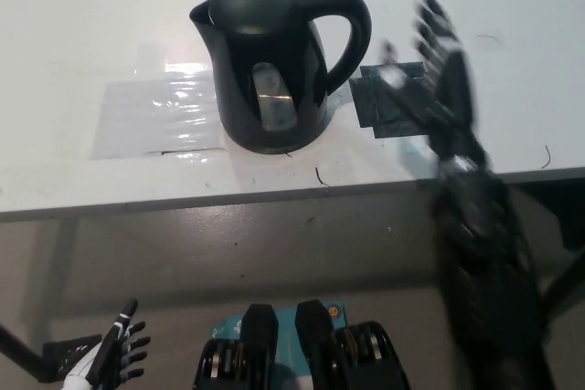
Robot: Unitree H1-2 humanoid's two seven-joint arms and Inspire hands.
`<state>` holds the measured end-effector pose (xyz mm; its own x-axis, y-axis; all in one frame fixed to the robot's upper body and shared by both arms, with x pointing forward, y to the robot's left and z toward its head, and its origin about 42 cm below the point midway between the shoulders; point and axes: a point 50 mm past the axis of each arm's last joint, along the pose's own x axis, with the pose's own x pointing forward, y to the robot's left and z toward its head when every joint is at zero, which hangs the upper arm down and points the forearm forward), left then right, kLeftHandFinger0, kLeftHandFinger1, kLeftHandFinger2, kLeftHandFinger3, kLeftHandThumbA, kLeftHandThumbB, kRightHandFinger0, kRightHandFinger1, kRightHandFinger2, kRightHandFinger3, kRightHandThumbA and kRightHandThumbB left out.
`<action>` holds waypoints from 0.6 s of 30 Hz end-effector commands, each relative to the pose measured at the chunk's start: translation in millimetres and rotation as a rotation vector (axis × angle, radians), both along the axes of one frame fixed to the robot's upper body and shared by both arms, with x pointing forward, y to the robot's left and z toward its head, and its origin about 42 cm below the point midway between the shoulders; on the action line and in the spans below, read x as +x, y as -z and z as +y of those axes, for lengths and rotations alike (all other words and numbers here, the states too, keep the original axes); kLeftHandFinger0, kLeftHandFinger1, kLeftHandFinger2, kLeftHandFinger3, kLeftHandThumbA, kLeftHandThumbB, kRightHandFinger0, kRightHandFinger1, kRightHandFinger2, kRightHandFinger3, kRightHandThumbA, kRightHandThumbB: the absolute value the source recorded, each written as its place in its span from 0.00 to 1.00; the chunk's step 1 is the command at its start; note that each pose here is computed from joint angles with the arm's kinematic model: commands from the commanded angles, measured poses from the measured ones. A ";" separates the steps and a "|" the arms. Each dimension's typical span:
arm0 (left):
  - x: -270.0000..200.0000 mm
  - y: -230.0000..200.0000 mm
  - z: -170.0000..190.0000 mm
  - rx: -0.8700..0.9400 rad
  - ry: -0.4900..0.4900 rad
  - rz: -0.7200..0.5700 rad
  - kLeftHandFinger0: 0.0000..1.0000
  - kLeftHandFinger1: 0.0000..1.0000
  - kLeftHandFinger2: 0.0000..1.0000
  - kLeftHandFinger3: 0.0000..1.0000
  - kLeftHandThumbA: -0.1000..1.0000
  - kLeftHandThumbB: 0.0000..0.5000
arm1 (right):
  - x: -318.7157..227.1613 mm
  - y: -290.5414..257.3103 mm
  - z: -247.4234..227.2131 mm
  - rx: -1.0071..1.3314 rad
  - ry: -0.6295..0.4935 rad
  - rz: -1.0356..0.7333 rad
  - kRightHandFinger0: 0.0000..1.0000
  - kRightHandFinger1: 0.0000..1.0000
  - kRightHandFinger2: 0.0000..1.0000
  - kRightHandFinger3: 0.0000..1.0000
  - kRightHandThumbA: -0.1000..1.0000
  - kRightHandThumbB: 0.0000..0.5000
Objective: The robot uses its right hand to push down on the lid of a kettle kept in the middle of the desk to close it
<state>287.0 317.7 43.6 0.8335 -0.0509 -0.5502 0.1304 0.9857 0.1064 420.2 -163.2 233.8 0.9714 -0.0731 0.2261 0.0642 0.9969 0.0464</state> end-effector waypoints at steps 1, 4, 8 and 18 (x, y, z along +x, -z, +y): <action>15.1 -31.7 31.4 0.018 -0.041 -0.071 1.00 1.00 1.00 1.00 1.00 0.17 | -209.1 -76.5 -53.2 -0.316 -0.271 -0.499 0.92 0.98 1.00 1.00 0.48 0.12; 13.5 -34.4 32.8 0.010 -0.054 -0.077 1.00 1.00 1.00 1.00 1.00 0.21 | -221.3 -48.5 -66.4 -0.331 -0.226 -0.420 0.92 0.96 0.99 1.00 0.50 0.14; 14.7 -35.4 32.4 0.001 -0.071 -0.084 1.00 1.00 1.00 1.00 1.00 0.24 | -229.2 -24.6 -80.0 -0.333 -0.186 -0.330 0.91 0.95 0.98 1.00 0.53 0.16; 16.1 -39.4 39.0 0.000 -0.086 -0.101 1.00 1.00 1.00 1.00 1.00 0.38 | -255.1 26.4 -95.4 -0.315 -0.131 -0.148 0.86 0.90 0.92 1.00 0.51 0.16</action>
<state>290.8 336.8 55.2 0.8536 0.0004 -0.5210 0.0587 0.9936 0.0968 190.4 -268.6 184.0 0.9810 -0.0016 0.1940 0.0483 0.9705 -0.2364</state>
